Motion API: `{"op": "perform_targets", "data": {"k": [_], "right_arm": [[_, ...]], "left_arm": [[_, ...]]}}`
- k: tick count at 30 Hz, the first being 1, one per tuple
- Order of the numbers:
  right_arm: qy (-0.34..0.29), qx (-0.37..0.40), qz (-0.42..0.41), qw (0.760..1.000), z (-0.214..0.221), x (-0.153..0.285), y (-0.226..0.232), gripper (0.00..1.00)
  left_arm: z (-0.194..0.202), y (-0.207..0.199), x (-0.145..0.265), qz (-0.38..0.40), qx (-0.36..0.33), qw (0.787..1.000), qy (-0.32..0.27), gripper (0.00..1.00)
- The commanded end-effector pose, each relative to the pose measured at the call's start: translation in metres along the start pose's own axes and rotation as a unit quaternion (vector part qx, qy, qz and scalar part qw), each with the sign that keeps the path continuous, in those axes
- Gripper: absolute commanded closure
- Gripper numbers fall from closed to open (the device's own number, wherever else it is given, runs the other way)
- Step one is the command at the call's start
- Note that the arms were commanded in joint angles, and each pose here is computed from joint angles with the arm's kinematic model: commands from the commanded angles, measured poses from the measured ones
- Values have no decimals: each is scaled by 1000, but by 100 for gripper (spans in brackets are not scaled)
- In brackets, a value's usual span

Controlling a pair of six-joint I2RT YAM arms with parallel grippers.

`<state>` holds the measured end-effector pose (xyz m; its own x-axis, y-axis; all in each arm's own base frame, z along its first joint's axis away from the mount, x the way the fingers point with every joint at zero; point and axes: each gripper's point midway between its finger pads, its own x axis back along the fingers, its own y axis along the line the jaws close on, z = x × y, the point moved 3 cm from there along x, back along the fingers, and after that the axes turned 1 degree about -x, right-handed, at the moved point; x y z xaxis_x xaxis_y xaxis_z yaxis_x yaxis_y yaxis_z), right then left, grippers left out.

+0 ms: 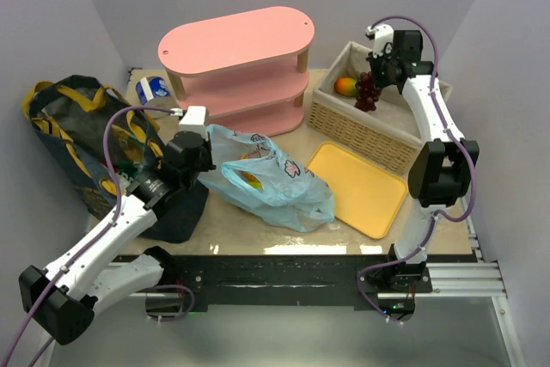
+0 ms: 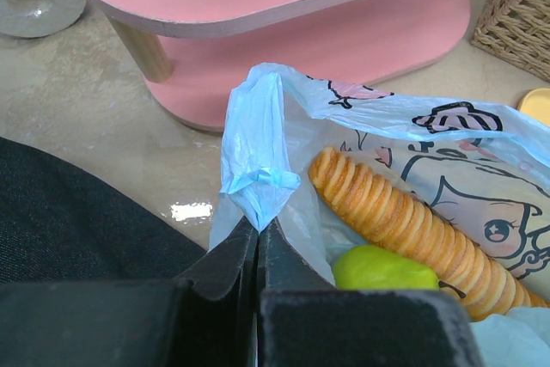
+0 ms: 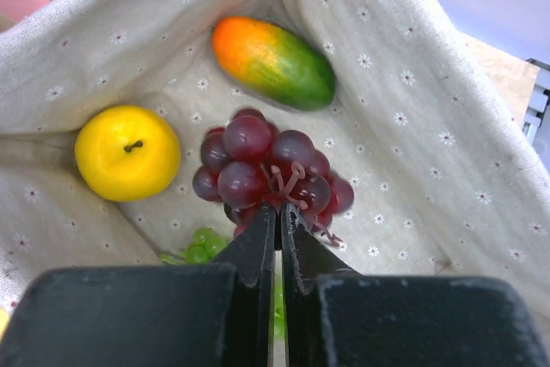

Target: Place the mixed food into the grocery bags and tie them

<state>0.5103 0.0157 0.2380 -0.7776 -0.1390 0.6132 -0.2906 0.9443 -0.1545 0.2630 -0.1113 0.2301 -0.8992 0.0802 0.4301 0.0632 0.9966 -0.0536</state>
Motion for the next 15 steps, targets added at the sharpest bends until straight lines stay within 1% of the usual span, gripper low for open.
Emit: {"op": "perform_targets", "data": {"k": [1, 5, 6, 8, 11, 12, 14, 15], "right_arm": [[-82, -11, 19, 996, -50, 42, -8, 100], [-165, -16, 16, 986, -95, 79, -7, 100], [-190, -17, 3, 982, -108, 94, -3, 100], [-225, -12, -12, 974, -125, 110, 6, 100], [-273, 3, -47, 961, -151, 136, 36, 100], [-287, 13, -66, 956, -160, 145, 56, 100], [-313, 27, -84, 946, -175, 163, 79, 100], [-329, 34, -111, 937, -185, 174, 104, 100]], "left_arm": [[-16, -2, 0, 5, 1, 1000, -27, 100], [-23, -6, -4, 10, -7, 999, -31, 100], [-25, -7, -4, 12, -5, 999, -34, 100], [-31, -10, -4, 15, -1, 999, -41, 100], [-41, -11, -4, 17, 12, 998, -57, 100], [-43, -13, -3, 19, 14, 998, -60, 100], [-48, -14, -3, 20, 22, 997, -68, 100], [-53, -14, -2, 20, 26, 997, -74, 100]]}}
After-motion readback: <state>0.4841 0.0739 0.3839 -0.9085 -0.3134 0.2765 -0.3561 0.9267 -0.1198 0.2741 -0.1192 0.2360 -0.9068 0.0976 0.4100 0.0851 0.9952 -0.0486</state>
